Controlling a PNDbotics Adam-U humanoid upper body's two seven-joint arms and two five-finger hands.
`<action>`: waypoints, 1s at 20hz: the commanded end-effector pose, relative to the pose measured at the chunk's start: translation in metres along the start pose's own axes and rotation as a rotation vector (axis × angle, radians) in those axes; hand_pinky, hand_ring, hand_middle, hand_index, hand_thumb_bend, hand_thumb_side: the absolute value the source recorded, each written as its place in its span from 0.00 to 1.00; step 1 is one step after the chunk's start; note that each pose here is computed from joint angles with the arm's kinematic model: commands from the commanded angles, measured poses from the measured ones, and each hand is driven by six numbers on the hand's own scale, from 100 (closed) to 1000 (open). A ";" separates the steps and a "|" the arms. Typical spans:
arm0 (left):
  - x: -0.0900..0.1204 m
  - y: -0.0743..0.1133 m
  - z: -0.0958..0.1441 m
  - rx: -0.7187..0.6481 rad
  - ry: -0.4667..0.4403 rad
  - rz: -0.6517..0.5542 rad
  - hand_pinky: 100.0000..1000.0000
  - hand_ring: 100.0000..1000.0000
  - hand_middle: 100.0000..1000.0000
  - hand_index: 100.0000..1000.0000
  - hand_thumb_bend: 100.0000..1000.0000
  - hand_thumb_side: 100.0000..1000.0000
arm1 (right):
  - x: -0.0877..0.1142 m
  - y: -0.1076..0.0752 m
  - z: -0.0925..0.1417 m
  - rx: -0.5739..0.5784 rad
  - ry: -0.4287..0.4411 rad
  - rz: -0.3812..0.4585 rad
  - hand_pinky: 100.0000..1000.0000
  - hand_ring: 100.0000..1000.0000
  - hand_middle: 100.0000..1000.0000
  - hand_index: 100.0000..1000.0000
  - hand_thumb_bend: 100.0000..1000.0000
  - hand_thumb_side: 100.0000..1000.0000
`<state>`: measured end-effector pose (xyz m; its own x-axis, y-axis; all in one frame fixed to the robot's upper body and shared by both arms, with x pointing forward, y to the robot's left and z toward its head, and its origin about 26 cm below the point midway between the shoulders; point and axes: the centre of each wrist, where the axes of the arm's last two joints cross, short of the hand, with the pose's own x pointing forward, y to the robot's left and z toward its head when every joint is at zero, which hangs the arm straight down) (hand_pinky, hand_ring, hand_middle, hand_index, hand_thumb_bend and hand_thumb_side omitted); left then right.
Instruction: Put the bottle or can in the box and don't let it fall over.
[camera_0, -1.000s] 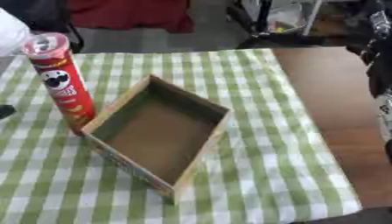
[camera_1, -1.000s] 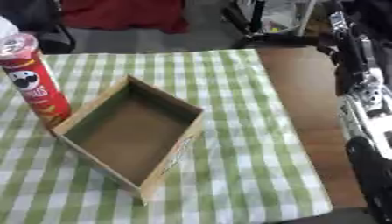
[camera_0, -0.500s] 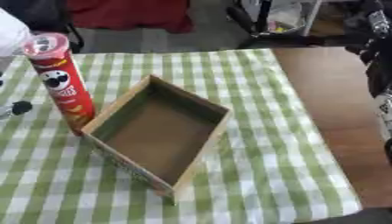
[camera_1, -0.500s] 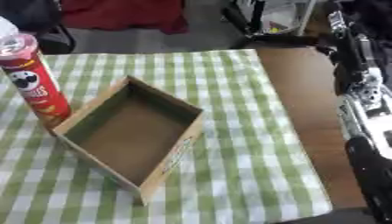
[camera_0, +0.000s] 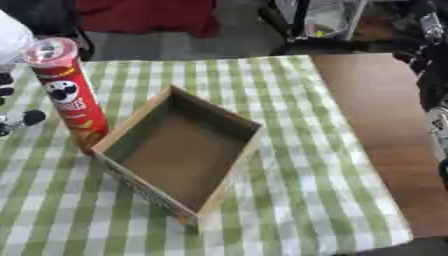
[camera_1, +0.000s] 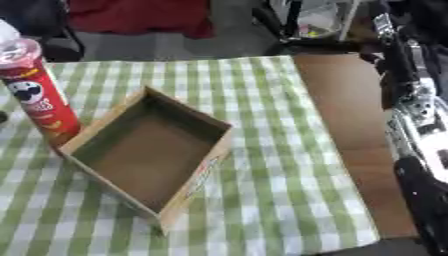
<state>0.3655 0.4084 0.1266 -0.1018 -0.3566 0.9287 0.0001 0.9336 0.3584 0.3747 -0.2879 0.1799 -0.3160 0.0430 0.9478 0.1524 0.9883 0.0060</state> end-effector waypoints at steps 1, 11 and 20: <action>0.011 0.006 -0.005 -0.002 -0.025 -0.021 1.00 0.89 0.82 0.83 0.95 0.10 | 0.011 -0.001 -0.005 0.008 -0.040 0.012 0.82 0.84 0.83 0.85 0.27 0.63; 0.013 -0.002 -0.015 -0.042 -0.023 -0.006 1.00 0.89 0.83 0.83 0.95 0.10 | 0.011 0.001 -0.004 0.010 -0.038 0.007 0.82 0.84 0.83 0.85 0.27 0.63; 0.014 -0.007 -0.023 -0.052 -0.026 -0.004 1.00 0.89 0.83 0.83 0.94 0.10 | 0.010 0.001 -0.004 0.012 -0.036 0.005 0.82 0.84 0.83 0.85 0.27 0.63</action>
<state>0.3842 0.3932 0.1246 -0.0953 -0.3384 0.9362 0.0606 0.9367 0.3448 0.3751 -0.2857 0.1796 -0.3172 0.0371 0.9476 0.1426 0.9897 0.0090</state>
